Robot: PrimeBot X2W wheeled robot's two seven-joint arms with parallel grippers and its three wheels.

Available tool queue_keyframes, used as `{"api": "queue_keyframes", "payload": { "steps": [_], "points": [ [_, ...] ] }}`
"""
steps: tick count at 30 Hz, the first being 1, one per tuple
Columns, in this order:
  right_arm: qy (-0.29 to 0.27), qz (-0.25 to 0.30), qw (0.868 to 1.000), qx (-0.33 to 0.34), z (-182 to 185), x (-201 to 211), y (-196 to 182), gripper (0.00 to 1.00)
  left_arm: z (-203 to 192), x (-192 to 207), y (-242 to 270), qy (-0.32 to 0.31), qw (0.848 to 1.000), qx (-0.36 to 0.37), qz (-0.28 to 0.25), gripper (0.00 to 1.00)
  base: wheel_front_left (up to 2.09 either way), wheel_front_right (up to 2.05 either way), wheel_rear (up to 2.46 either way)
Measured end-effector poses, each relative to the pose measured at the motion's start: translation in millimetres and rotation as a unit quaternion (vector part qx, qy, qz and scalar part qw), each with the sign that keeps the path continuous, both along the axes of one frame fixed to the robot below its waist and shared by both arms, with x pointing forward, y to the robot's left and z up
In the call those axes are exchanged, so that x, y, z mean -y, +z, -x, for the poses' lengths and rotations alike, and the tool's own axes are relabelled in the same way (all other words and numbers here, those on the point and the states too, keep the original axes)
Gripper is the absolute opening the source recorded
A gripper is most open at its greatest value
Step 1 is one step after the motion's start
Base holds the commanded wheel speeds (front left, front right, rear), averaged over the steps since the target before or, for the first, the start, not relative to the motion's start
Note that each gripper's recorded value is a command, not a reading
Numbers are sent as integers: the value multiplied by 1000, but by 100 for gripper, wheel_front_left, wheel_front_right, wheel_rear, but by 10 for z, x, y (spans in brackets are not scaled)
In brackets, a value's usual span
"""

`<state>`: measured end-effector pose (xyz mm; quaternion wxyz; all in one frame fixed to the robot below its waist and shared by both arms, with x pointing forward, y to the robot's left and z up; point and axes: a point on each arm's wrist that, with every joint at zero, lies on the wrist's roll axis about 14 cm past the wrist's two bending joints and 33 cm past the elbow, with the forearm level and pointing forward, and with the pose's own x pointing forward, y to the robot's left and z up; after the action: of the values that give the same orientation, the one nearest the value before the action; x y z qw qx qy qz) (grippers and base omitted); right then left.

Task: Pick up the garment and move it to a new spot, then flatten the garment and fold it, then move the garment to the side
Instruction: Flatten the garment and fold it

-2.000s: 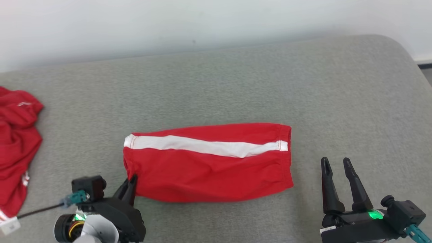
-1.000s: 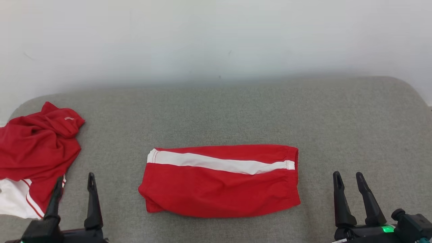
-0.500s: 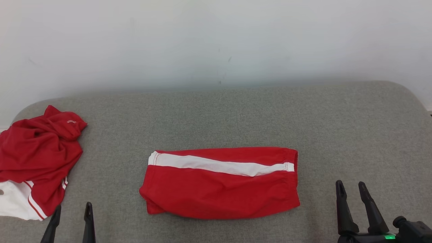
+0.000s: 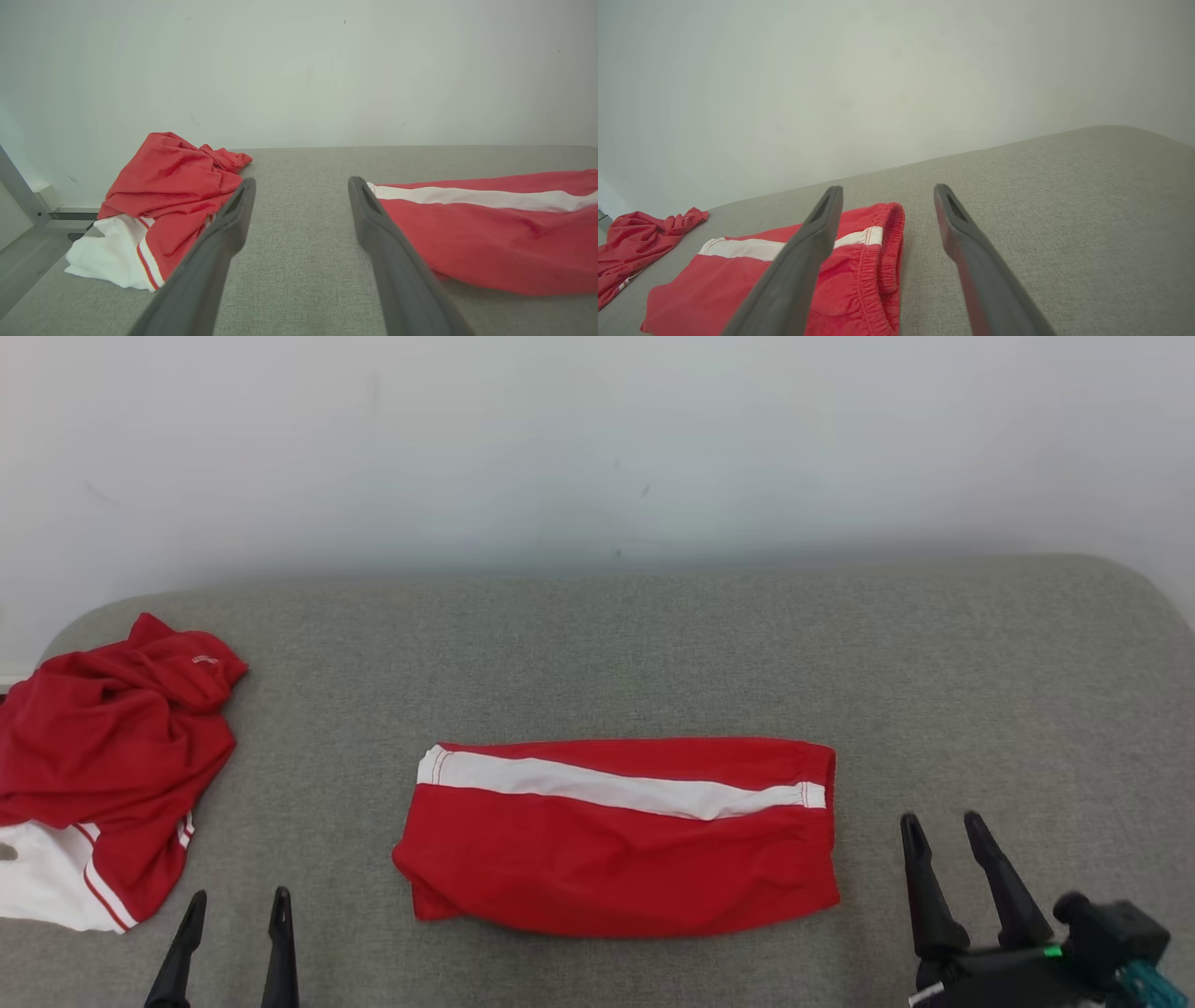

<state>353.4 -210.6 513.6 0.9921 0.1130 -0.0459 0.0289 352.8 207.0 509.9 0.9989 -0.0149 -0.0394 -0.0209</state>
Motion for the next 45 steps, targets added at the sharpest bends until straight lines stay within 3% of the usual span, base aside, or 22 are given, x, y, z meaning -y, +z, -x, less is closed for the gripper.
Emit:
{"api": "queue_keyframes", "payload": {
  "steps": [7,13,19,29,30,31,32,39,45],
  "points": [
    [31,15,998,-54,-478,-145,-106,100,-53,14,28,4,1000,7,1,100,0,0,0],
    [51,35,991,-121,-745,-283,-417,100,-48,-18,0,11,1000,3,0,100,0,0,0],
    [49,40,980,-190,-790,-282,-821,100,-14,-91,-46,24,1000,-4,3,100,0,0,0],
    [59,27,965,-253,-790,-409,-1159,100,-3,-127,-107,30,999,-13,4,100,0,0,0],
    [61,26,965,-253,-799,-430,-1163,38,-5,-128,-108,31,999,-13,3,100,0,0,0],
    [62,24,965,-254,-803,-448,-1167,38,-8,-127,-105,31,999,-13,3,100,0,0,0],
    [62,19,965,-254,-806,-460,-1168,0,-15,-124,-95,30,999,-11,2,100,0,0,0],
    [49,19,969,-242,-806,-293,-1112,0,-30,-105,-73,27,1000,-7,4,100,0,0,0],
    [-3,52,971,-232,-759,390,-966,0,-41,-33,-82,20,1000,-7,9,100,0,0,0]
  ]
}}
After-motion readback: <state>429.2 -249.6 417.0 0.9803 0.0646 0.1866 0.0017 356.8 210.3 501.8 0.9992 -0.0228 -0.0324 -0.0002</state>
